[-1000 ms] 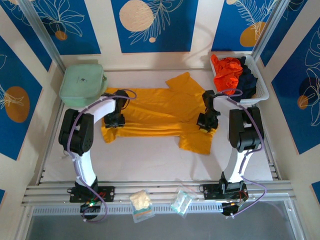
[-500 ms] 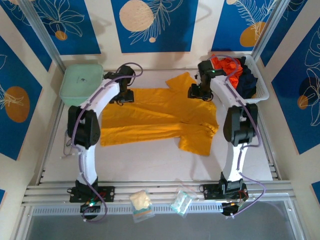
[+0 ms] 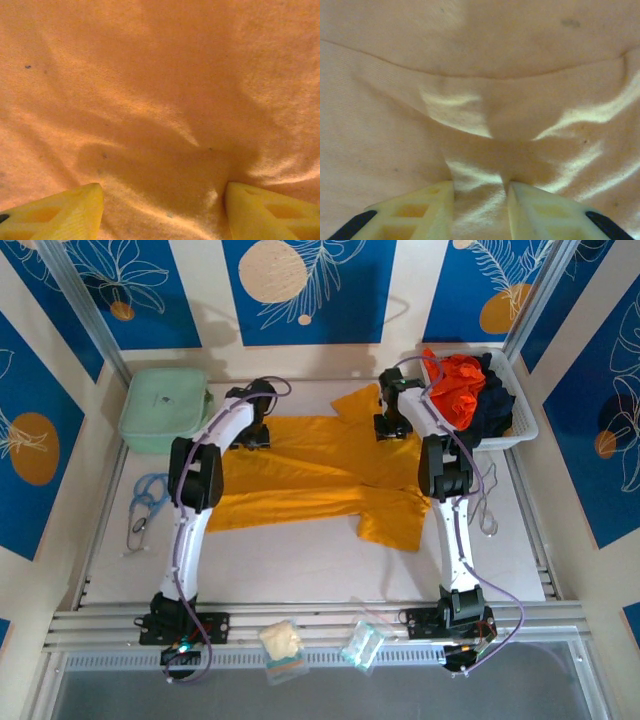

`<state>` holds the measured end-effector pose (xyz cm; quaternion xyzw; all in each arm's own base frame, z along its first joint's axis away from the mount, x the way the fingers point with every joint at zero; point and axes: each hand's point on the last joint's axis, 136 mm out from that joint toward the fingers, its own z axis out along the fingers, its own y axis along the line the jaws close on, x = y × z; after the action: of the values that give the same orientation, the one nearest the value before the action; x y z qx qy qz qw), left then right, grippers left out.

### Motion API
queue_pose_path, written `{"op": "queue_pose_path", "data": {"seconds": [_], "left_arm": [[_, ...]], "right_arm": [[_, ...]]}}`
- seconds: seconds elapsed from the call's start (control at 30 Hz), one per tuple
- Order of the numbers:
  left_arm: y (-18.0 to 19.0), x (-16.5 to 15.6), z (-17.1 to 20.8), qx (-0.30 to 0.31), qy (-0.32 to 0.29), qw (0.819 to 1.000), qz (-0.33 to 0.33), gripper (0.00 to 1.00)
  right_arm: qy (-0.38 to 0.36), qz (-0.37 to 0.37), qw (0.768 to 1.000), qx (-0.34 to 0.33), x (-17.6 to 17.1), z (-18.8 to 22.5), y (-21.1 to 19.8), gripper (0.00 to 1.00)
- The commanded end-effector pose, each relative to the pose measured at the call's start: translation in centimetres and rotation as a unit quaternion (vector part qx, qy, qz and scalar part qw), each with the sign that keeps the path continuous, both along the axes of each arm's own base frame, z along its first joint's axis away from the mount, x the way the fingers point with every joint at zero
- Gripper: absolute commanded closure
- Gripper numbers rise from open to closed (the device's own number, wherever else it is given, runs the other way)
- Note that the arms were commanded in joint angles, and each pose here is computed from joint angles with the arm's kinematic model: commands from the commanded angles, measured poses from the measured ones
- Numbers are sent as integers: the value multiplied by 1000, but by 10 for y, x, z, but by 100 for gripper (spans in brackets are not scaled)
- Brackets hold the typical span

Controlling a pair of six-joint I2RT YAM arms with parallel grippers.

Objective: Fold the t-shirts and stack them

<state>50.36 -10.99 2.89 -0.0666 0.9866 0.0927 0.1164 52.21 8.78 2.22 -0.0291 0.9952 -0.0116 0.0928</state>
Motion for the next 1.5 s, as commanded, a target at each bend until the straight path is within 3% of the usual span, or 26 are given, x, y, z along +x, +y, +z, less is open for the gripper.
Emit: {"op": "queue_pose_path", "data": {"seconds": [0.0, 0.23, 0.47, 0.77, 0.9, 1.07, 1.23, 1.33, 1.47], "left_arm": [[6, -29, -34, -1, 70, 998, 1, 38], [-20, -78, -44, -62, 101, 993, -6, 43], [-22, -145, -44, -77, 116, 990, 10, 44], [-24, -178, -40, -89, 118, 989, 15, 44], [-30, -175, -23, -96, 107, 990, 9, 42], [-26, -151, 36, -77, 55, 996, -3, 38], [-4, -115, 88, -41, 20, 999, -9, 41], [15, -95, 92, -34, 24, 999, 1, 52], [40, -77, 72, -33, 47, 998, 16, 55]], "right_arm": [[60, -1, 998, -29, -26, -22, -10, 75], [68, -22, 996, -57, -48, -20, -41, 100], [61, -29, 997, -41, -70, -7, -46, 100], [87, -52, 995, -24, -112, -5, -35, 100], [98, -57, 993, -35, -123, -7, -39, 100], [86, -60, 993, -48, -120, 7, -44, 99], [58, -53, 997, -23, -115, 38, -32, 78], [43, -54, 998, -8, -117, 57, -26, 76], [31, -54, 998, 9, -127, 74, -19, 77]]}}
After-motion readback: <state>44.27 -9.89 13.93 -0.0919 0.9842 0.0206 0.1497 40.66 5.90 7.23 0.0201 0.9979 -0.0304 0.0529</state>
